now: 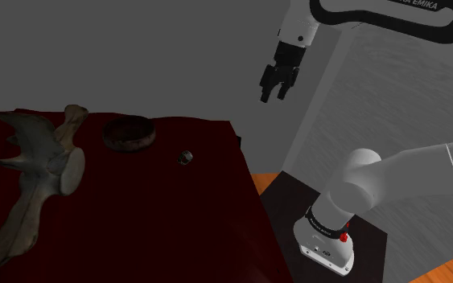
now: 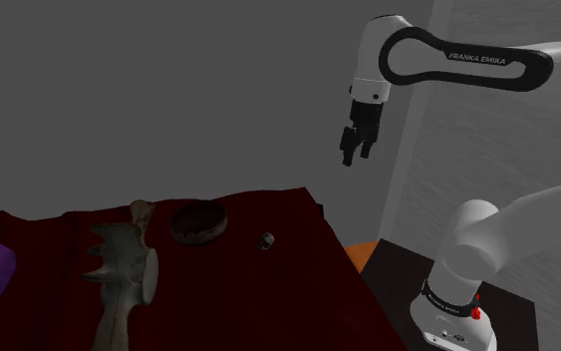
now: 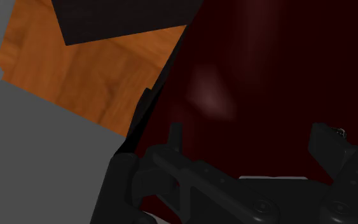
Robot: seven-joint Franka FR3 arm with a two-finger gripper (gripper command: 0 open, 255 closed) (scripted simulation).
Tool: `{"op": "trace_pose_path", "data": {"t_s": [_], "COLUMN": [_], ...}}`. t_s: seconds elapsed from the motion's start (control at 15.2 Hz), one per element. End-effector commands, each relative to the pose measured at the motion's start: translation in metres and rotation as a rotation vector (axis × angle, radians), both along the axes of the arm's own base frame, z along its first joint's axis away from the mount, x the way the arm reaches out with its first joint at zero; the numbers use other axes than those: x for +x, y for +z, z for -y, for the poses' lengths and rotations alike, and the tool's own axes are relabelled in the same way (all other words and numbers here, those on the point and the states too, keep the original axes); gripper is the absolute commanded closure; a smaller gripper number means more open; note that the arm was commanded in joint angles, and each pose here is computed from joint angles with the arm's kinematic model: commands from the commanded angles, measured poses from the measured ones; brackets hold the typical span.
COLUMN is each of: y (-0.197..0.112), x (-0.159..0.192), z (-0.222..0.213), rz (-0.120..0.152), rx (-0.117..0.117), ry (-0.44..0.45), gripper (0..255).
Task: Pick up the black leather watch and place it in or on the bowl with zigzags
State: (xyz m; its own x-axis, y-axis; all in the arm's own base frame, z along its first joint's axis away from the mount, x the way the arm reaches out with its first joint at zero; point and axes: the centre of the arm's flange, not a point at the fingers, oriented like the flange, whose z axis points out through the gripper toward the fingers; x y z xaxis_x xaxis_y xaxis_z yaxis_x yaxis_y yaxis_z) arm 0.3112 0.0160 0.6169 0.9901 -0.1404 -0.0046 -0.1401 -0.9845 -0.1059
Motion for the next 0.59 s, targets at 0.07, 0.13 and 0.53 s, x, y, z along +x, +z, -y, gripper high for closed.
{"op": "trace_pose_path", "data": {"t_s": [0.07, 0.13, 0.53], "y": [-0.007, -0.015, -0.06], "x": [0.006, 0.012, 0.048], "z": [-0.01, -0.019, -0.076], "rz": [0.0, -0.001, -0.003], "rx": [-0.003, -0.007, -0.026], "ry": [-0.004, -0.009, -0.035], "gripper": [0, 0, 0]}}
